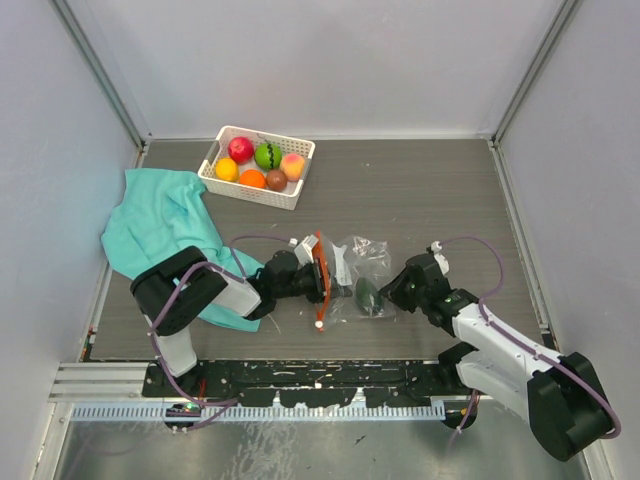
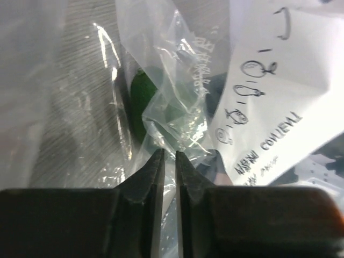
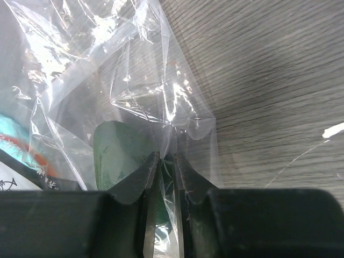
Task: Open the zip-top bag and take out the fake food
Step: Pick up the fake fruit from the zipper food storage bag.
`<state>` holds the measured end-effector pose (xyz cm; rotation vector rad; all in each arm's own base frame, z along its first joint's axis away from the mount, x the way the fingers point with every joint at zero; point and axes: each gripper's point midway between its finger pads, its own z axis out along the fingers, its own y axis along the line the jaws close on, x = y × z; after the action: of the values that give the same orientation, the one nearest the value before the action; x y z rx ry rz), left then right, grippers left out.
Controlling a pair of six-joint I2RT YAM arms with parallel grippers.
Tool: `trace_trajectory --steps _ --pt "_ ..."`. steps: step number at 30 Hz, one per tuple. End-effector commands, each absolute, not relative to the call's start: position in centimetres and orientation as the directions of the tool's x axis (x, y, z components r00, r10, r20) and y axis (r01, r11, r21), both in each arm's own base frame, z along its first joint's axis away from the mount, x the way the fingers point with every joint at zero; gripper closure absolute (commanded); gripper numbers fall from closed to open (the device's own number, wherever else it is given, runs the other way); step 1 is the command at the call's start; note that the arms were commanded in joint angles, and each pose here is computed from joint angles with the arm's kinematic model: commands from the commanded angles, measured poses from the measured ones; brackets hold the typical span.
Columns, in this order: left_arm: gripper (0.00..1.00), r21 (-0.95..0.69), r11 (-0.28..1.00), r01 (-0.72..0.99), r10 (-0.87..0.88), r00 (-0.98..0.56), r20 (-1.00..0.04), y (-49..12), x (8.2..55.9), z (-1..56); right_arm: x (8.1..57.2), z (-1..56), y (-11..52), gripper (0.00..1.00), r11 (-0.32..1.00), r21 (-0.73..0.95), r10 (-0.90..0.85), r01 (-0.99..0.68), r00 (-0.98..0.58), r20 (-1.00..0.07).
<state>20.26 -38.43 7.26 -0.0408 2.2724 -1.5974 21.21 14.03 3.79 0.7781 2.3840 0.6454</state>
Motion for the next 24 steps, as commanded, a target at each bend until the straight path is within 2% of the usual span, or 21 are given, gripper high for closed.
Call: trace_trajectory --steps 1,9,13,18,24 --pt "0.89 -0.89 0.421 0.174 -0.236 -0.926 -0.293 -37.7 20.6 6.7 23.1 6.4 15.5 0.78 0.69 0.658 0.645 0.303 -0.669 -0.369" --pt "0.91 -0.769 0.607 0.199 -0.201 -0.898 -0.391 -35.4 21.4 5.7 22.9 6.0 15.6 0.78 0.696 0.653 0.634 0.298 -0.681 -0.365" --pt "0.82 -0.78 0.578 0.24 -0.152 -0.907 -0.392 -36.5 21.3 6.4 22.8 5.7 16.1 0.78 0.694 0.659 0.624 0.291 -0.7 -0.348" --pt "0.78 -0.798 0.547 0.254 -0.106 -0.924 -0.367 -38.0 20.6 6.0 22.7 5.5 16.6 0.78 0.692 0.665 0.612 0.28 -0.716 -0.335" --pt "0.77 -0.765 0.599 0.239 -0.085 -0.93 -0.357 -38.0 20.8 4.9 22.7 5.5 16.9 0.78 0.689 0.673 0.605 0.27 -0.726 -0.328"
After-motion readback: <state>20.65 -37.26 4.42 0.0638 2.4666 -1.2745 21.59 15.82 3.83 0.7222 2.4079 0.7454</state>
